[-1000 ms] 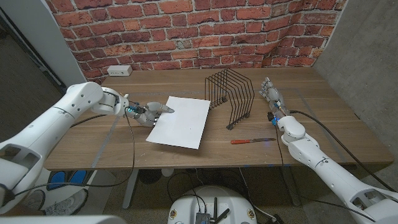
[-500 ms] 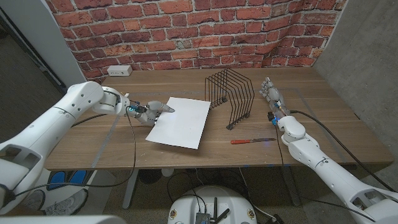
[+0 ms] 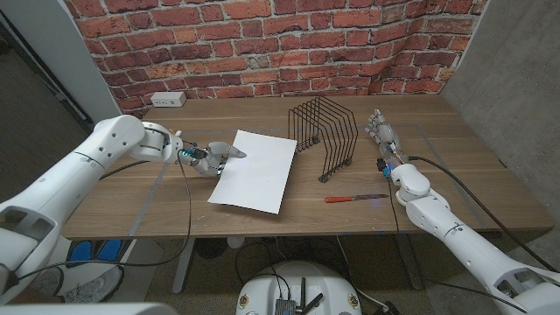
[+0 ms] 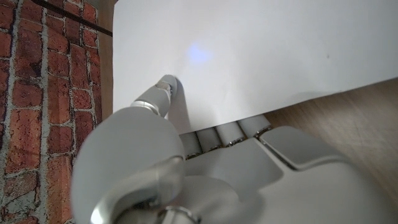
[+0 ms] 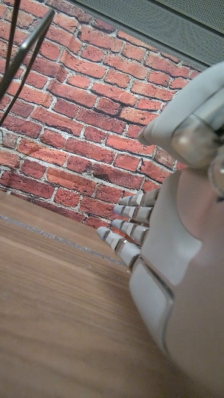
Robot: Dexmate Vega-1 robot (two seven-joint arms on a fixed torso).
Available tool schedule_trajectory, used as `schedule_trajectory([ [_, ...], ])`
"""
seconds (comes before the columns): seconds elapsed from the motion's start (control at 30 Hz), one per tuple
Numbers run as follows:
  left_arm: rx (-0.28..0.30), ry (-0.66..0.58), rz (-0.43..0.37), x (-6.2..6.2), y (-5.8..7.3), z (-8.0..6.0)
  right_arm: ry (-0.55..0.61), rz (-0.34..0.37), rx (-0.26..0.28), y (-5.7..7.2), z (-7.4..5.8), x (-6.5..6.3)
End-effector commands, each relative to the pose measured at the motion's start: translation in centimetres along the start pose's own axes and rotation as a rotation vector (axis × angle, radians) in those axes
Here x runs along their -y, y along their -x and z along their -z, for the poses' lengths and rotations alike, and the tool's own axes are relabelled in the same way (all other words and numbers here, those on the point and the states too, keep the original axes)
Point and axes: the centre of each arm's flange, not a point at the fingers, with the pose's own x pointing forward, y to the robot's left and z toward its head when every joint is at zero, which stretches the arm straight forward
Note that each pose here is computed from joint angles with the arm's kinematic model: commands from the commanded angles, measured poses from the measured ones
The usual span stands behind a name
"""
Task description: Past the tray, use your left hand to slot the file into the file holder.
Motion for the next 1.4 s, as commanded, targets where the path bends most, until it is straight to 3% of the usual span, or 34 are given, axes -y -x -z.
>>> schedule_trajectory([
  [0.03, 0.033, -0.003, -0.003, 0.4, 0.7, -0.2, 0.003, -0.005, 0.006, 0.4, -0.2, 0.0],
  [0.53, 0.055, -0.012, -0.033, 0.7, 2.3, -0.3, 0.006, -0.009, 0.008, 0.8, -0.3, -0.2],
  [0.8, 0.061, -0.023, -0.047, 0.2, 3.4, -0.8, 0.015, -0.013, 0.009, 0.8, -0.5, -0.3],
  [1.4, 0.121, -0.095, -0.051, -0.6, 5.6, -3.3, 0.022, -0.007, 0.017, 0.5, -0.9, -1.2],
])
